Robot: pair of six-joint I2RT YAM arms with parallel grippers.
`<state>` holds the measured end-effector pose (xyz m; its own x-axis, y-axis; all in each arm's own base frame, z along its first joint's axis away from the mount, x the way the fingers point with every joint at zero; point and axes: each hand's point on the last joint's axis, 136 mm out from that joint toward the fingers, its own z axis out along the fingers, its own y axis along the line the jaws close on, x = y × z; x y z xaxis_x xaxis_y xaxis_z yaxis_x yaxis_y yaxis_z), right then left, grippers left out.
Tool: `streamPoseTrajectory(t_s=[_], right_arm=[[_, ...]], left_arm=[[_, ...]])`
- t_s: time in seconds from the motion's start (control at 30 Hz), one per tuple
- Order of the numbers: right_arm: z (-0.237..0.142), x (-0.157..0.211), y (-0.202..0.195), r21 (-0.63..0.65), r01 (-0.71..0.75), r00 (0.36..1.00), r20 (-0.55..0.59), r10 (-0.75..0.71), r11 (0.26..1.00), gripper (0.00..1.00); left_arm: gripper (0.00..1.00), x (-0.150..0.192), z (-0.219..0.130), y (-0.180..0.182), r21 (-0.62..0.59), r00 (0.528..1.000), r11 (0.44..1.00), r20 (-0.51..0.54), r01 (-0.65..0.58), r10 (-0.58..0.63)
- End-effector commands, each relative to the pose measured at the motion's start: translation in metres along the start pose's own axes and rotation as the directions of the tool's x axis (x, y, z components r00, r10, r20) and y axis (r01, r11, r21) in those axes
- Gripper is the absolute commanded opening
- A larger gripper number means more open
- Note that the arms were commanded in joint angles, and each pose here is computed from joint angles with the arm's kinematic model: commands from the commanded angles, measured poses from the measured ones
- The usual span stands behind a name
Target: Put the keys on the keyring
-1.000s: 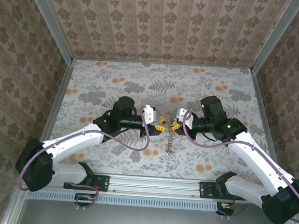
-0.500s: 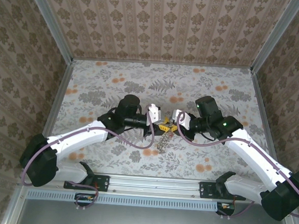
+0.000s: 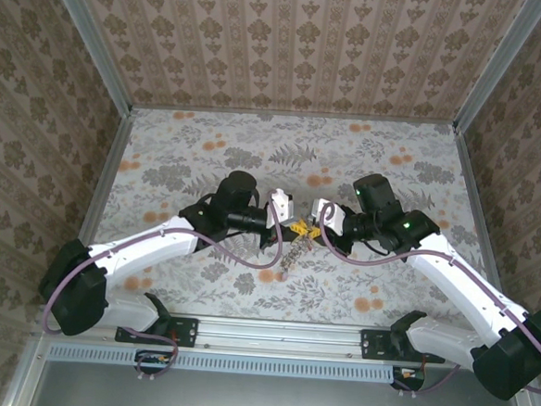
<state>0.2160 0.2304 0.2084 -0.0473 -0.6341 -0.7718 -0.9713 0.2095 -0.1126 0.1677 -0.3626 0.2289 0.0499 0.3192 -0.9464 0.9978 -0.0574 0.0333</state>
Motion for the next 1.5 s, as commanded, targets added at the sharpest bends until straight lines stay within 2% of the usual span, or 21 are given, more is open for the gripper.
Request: streamPoseTrajectory(t_s=[0.0, 0.03, 0.1, 0.13, 0.3, 0.63, 1.03, 1.33, 1.47], right_arm=[[-0.007, -0.023, 0.004, -0.006, 0.066, 0.995, 0.074, -0.066, 0.998, 0.00], [-0.007, -0.023, 0.004, -0.005, 0.064, 0.995, 0.077, -0.064, 0.998, 0.00], [-0.009, -0.020, 0.006, -0.002, 0.047, 0.996, 0.082, -0.047, 0.999, 0.15], [-0.010, -0.017, 0.007, -0.003, 0.036, 0.996, 0.085, -0.036, 0.999, 0.19], [-0.020, -0.008, 0.009, 0.013, -0.002, 0.996, 0.089, 0.001, 1.000, 0.27], [-0.027, -0.010, 0.008, 0.029, -0.022, 0.993, 0.120, 0.019, 0.999, 0.24], [-0.016, 0.003, 0.007, 0.029, -0.019, 0.991, 0.136, 0.014, 0.999, 0.36], [-0.012, -0.004, 0.023, -0.038, 0.005, 0.970, 0.244, 0.005, 0.999, 0.38], [-0.012, -0.014, 0.014, -0.019, -0.060, 0.949, 0.308, 0.063, 0.998, 0.38]], left_arm=[[0.00, -0.015, 0.000, -0.003, 0.022, 0.998, 0.999, 0.032, -0.046, 0.045], [0.00, -0.016, -0.001, -0.004, 0.024, 0.998, 0.998, 0.038, -0.051, 0.050], [0.00, -0.020, -0.003, -0.004, 0.015, 0.997, 0.999, 0.063, -0.053, 0.052], [0.00, -0.022, -0.004, -0.004, 0.011, 0.995, 0.999, 0.080, -0.053, 0.051], [0.00, -0.031, -0.013, -0.006, 0.012, 0.978, 0.999, 0.201, -0.050, 0.047], [0.00, -0.039, -0.019, -0.011, 0.030, 0.957, 0.996, 0.282, -0.083, 0.071], [0.00, -0.040, -0.023, -0.017, 0.067, 0.951, 0.991, 0.297, -0.112, 0.088], [0.00, -0.043, -0.027, -0.021, 0.095, 0.947, 0.987, 0.305, -0.132, 0.098], [0.00, -0.045, -0.027, -0.018, 0.078, 0.947, 0.988, 0.305, -0.133, 0.103]])
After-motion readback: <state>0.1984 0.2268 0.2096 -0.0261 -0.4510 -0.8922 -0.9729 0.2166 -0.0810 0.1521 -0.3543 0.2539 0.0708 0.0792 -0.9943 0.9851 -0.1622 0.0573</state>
